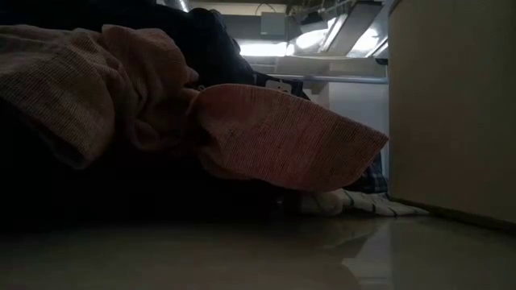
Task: Sort clothes
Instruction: Put the blue sleepwear into the top white laundry organizer
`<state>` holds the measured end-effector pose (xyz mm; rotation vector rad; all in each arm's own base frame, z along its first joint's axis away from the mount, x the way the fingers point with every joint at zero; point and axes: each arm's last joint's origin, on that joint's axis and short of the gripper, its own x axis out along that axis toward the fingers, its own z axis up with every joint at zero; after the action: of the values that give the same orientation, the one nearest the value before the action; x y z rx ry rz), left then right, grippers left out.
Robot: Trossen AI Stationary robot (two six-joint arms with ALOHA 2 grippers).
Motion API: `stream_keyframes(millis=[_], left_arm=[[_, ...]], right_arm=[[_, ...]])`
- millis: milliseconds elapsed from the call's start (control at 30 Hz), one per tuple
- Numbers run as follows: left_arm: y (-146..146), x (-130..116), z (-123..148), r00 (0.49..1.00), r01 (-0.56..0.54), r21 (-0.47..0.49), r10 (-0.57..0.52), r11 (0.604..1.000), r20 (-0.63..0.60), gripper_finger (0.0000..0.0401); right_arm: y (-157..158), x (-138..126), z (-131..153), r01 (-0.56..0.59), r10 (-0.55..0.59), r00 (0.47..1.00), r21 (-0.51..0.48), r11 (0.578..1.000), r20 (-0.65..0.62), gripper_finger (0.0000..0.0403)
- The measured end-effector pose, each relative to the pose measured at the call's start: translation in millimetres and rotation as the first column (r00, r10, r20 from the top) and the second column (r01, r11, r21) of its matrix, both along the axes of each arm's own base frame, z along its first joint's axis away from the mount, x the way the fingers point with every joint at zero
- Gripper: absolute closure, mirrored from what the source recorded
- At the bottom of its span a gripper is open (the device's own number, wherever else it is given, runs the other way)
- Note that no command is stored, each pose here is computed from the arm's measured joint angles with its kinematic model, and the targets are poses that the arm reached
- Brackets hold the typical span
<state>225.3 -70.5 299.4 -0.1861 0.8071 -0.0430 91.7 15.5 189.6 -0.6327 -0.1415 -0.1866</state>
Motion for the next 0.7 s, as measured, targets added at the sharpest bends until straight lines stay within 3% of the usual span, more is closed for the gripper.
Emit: stream_keyframes(millis=[367,600,700], left_arm=[[-5,10,-31,0.989,-0.009,0.028,0.013,1.000,-0.147,0.0189],[-5,10,-27,0.993,0.035,0.053,-0.029,0.998,-0.115,0.0314],[-6,10,-26,0.987,0.120,0.063,-0.112,0.991,-0.115,0.0377]], right_arm=[[0,0,0,0.000,0.000,1.000,-0.001,1.000,0.000,0.0386],[0,0,0,0.001,-0.001,1.000,-0.003,1.000,0.000,0.0386],[0,0,0,0.001,-0.001,1.000,-0.004,1.000,-0.001,0.0386]])
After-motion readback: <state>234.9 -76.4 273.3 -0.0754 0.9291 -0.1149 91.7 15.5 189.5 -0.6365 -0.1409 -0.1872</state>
